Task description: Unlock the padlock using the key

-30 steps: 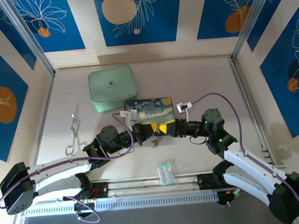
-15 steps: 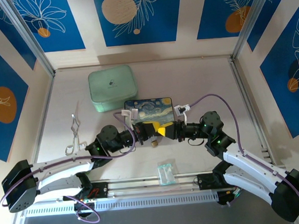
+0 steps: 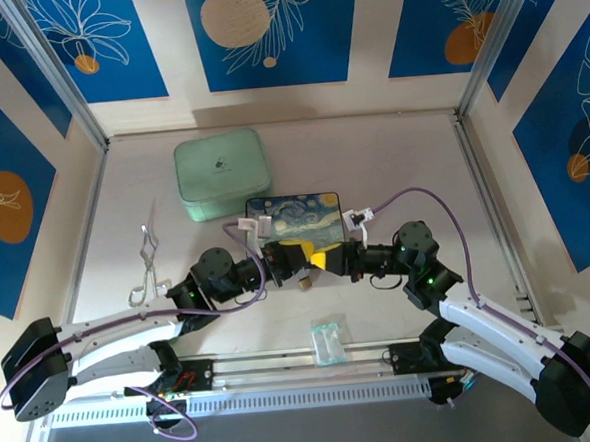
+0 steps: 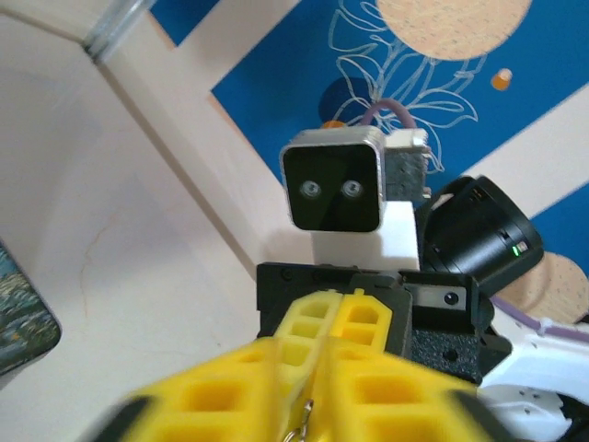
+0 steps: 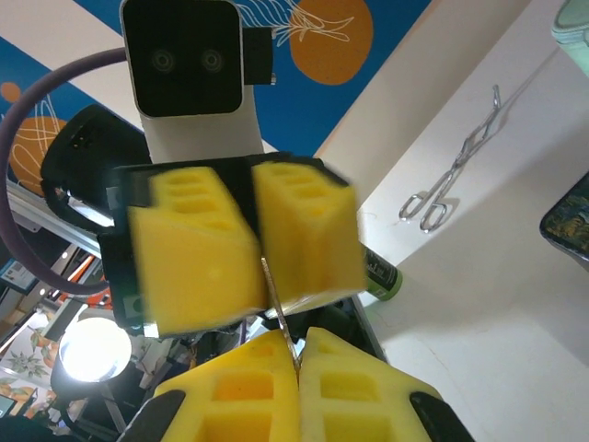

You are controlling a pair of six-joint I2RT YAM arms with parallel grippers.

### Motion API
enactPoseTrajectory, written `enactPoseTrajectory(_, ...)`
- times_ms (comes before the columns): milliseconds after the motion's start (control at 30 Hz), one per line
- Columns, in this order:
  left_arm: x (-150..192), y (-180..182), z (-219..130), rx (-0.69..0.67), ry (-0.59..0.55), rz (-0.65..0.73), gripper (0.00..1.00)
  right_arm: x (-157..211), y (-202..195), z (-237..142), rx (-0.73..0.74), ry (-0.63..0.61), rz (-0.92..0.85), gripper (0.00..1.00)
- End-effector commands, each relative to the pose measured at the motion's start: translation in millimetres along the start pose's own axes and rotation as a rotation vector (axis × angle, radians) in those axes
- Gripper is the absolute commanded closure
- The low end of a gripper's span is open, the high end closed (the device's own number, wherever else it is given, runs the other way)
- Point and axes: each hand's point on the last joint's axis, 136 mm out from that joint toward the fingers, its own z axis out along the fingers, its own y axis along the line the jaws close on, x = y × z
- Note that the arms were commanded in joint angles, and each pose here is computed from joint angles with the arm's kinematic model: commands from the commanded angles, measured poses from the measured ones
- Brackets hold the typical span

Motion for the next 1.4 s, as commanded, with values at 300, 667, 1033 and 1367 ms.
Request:
enactPoseTrajectory(300,13.5,88.3,-18.3,-0.445,-0.006,0.009,0.15,29.3,-86.6,-27.9,0.388,0.066,0.221,1.0)
enactPoseTrajectory(667,83.7,158.5,-20.2,-0.626,0.105,-0.036,0.24,52.7,-122.6,-39.7,0.542,0.146,0.294,1.0)
enactPoseTrajectory(1033,106.2,184.2,1.5,-0.68,0.138,-0.044,0.33,70.2,-134.5,-28.4,0.602,0.218,0.289,1.0)
enactPoseTrajectory(1367,128.9,196.4,20.9,-0.654,0.163,-0.12,0.48,82.1,-144.1,-26.6,0.656,0.26,0.296,1.0)
